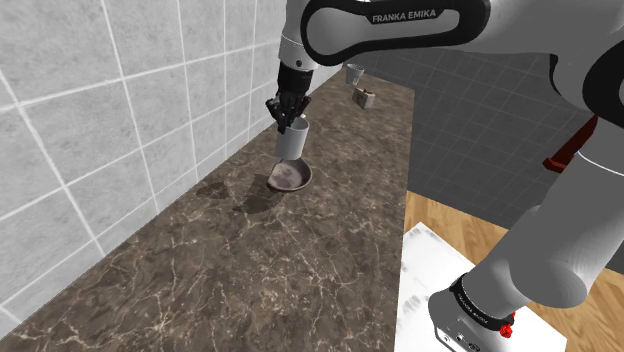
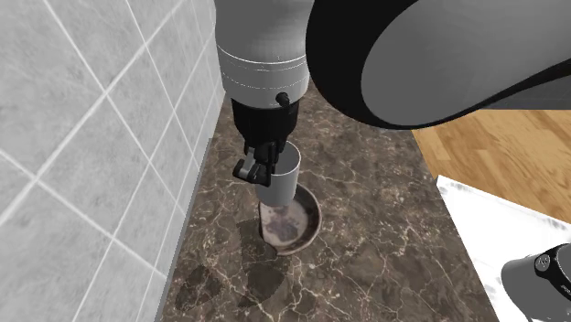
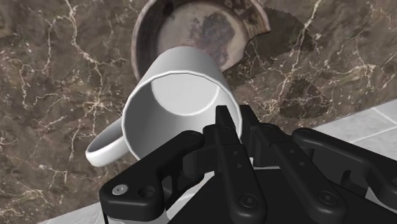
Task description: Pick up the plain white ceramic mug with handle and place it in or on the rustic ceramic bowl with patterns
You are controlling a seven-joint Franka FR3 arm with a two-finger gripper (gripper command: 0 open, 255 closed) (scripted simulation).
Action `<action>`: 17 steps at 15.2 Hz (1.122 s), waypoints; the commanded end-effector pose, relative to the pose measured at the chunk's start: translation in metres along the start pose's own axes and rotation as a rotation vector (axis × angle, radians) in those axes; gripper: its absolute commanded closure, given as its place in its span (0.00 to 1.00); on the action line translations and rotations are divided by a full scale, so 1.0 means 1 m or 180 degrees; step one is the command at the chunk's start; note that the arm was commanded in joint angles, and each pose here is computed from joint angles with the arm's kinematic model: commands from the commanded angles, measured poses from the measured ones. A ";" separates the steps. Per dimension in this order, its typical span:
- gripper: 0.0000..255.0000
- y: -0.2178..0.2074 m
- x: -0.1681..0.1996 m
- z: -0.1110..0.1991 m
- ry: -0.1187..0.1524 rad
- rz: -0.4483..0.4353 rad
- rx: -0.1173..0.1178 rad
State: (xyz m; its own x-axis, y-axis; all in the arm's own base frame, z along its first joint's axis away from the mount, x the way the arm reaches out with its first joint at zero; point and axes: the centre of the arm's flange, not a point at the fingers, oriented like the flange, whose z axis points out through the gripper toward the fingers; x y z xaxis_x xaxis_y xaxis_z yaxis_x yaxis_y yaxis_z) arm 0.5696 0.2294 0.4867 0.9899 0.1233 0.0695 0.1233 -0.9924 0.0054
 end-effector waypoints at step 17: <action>0.00 0.000 0.000 -0.013 0.0002 0.0000 0.0000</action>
State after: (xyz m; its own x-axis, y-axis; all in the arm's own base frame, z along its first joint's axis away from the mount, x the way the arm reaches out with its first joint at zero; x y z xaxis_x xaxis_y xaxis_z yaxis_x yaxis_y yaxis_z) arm 0.5688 0.2300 0.4888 0.9898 0.1234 0.0706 0.1233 -0.9924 0.0056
